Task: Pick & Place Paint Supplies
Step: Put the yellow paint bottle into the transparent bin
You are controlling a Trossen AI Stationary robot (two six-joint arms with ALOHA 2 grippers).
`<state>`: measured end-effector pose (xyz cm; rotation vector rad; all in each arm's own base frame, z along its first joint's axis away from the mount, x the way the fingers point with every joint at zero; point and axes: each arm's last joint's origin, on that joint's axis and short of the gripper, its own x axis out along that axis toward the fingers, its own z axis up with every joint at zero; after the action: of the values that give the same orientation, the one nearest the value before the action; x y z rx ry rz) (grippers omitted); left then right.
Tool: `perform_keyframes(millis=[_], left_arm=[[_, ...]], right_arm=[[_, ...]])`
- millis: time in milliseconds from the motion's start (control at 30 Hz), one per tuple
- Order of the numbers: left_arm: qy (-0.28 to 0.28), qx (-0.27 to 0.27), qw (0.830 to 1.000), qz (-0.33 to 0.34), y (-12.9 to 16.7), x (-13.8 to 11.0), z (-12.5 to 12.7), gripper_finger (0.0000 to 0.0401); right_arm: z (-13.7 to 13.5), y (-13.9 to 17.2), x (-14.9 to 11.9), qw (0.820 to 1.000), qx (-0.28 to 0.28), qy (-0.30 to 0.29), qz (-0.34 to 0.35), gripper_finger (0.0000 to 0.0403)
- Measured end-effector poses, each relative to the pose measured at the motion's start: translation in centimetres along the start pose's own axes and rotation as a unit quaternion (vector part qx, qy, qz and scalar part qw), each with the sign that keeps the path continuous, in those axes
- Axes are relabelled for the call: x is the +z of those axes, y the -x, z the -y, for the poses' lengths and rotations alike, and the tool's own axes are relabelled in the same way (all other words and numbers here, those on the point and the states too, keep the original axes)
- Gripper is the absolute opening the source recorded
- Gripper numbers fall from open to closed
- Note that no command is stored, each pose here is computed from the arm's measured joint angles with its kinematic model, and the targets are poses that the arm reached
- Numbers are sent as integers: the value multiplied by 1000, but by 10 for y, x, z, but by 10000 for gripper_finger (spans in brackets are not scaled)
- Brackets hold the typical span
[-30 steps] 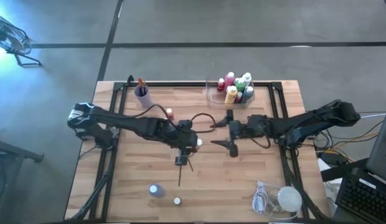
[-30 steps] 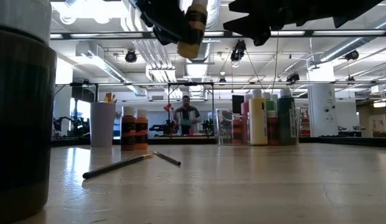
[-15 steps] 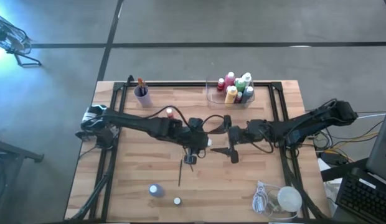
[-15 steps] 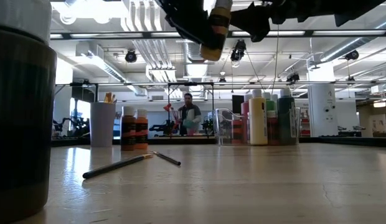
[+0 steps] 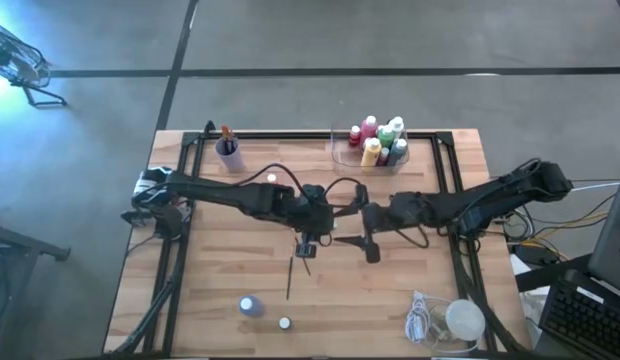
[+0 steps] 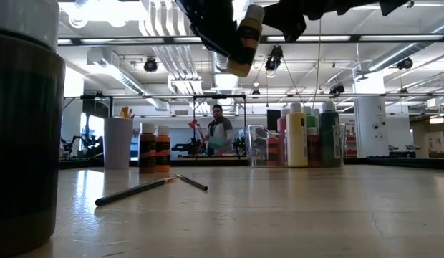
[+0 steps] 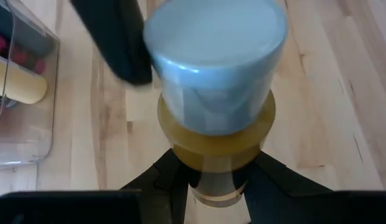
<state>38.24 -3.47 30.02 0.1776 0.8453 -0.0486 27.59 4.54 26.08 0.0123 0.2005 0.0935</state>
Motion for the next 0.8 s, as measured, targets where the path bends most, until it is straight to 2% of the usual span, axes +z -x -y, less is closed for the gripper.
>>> perform_keyframes(millis=[133, 333, 567, 800], left_arm=[[0, 0, 1000, 0, 0, 0, 0, 121], [4, -1, 1000, -11, 0, -2, 0, 121], [11, -14, 999, -36, 0, -7, 1, 121], [15, -40, 998, -46, 2, -8, 2, 121]], right_arm=[[1, -10, 1, 999, -21, 10, -29, 273], [1, -18, 2, 998, -43, 24, -32, 254], [1, -16, 9, 996, -46, 6, -73, 228], [0, -28, 20, 992, -46, 6, -121, 229]])
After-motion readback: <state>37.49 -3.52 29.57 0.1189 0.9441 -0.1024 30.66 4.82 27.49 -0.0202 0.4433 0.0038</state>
